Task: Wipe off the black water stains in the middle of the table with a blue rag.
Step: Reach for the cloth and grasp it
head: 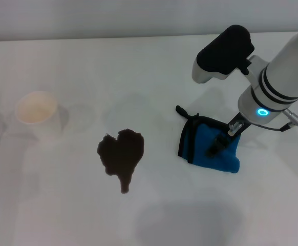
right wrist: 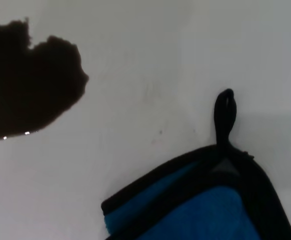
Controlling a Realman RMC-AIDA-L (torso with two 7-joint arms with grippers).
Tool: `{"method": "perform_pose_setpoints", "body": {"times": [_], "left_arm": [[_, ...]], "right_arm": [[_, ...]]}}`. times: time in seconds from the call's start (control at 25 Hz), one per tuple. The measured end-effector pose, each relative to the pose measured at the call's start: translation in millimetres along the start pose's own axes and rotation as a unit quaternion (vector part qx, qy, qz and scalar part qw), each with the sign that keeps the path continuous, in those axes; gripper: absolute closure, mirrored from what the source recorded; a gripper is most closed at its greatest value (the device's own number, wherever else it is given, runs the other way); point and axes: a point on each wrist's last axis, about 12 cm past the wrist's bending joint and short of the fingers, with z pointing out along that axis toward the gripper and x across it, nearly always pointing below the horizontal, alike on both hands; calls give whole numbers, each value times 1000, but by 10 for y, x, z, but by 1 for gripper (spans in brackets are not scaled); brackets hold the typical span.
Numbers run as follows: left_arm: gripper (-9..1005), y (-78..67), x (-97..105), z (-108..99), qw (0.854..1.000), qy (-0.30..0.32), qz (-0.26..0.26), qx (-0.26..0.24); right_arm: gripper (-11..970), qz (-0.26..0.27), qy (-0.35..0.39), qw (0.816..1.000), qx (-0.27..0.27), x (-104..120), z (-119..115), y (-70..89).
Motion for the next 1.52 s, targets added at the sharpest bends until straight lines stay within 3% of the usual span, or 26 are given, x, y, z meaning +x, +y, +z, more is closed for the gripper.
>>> {"method": "perform_pose_setpoints", "body": {"times": [0.16,0.4,0.84,0.96,1.52], "left_arm": [[105,-6,2,4,1000,0,-1,1],[105,-10,-1,10,1000,0,-1,1],[104,-22,-17,40,1000,-2,0,5],[104,-20,-18,39,1000,-2,1,5],[104,-8,-8,16,1000,-1,0,2]], "right_arm": [[134,-4,9,1000,1,-15,34,-2],[252,-7,9,1000,2,-62,49,-9],[331,-14,15,1000,3,-101,21,14],[477,-14,16,1000,3,-100,23,17],[664,-26,18,999,3,-80,63,61]]}}
